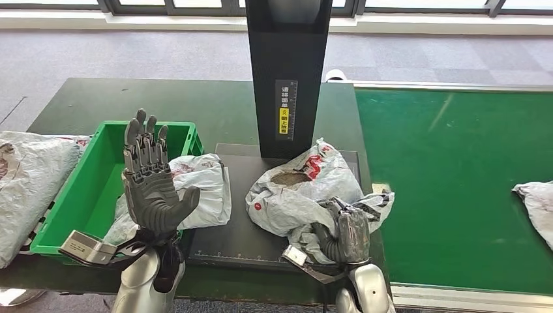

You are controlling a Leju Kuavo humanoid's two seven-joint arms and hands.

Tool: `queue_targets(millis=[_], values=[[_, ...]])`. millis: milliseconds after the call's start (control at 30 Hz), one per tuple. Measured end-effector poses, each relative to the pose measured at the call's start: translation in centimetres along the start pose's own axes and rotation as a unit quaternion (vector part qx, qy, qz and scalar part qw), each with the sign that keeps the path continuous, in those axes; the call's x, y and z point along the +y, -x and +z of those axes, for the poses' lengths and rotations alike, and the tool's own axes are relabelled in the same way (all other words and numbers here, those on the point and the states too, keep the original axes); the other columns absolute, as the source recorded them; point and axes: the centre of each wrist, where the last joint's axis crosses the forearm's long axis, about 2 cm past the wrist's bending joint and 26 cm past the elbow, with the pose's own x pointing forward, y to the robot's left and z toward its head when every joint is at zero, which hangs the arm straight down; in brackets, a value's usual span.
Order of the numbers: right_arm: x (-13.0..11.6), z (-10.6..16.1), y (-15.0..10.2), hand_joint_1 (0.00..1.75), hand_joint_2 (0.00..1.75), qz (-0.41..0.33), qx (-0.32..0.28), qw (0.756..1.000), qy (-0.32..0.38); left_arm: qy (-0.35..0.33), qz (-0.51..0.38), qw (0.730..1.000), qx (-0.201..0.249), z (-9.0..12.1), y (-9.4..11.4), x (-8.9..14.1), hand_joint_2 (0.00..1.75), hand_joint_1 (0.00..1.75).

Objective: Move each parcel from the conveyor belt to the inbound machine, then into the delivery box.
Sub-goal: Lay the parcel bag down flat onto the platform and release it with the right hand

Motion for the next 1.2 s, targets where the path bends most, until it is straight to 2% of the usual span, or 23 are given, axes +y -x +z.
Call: queue_targets(millis=[133,233,367,733,867,1200], values=[[1.7,0.3,-0.4,0.00,0.00,-0.007,0.036,0.998,-0.047,0.006,-0.001,1.000,-0.003,-0.2,-0.1,-0.3,1.75,0.00],[2.1,0.3,-0.6,0.00,0.00,-0.042,0.028,0.998,-0.043,0.006,-0.002,1.000,-0.007,-0.3,-0.3,-0.4,1.75,0.00],[1.2,0.0,-0.5,0.00,0.00,-0.089,0.008,0.996,0.010,0.006,-0.001,1.000,-0.010,0.0,-0.6,-0.6,1.75,0.00],[-2.7,-1.4,0.1,0.00,0.00,-0.118,-0.034,0.982,0.144,0.004,0.000,1.000,-0.010,0.0,-0.7,-0.8,1.75,0.00],[-4.2,-1.9,0.4,0.00,0.00,-0.140,-0.034,0.969,0.198,0.003,-0.002,1.000,-0.010,0.0,-0.7,-0.9,1.75,0.00],[-7.2,-2.4,0.6,0.00,0.00,-0.154,-0.026,0.949,0.275,0.001,-0.027,1.000,-0.007,-0.1,-0.5,-1.3,1.75,0.00]])
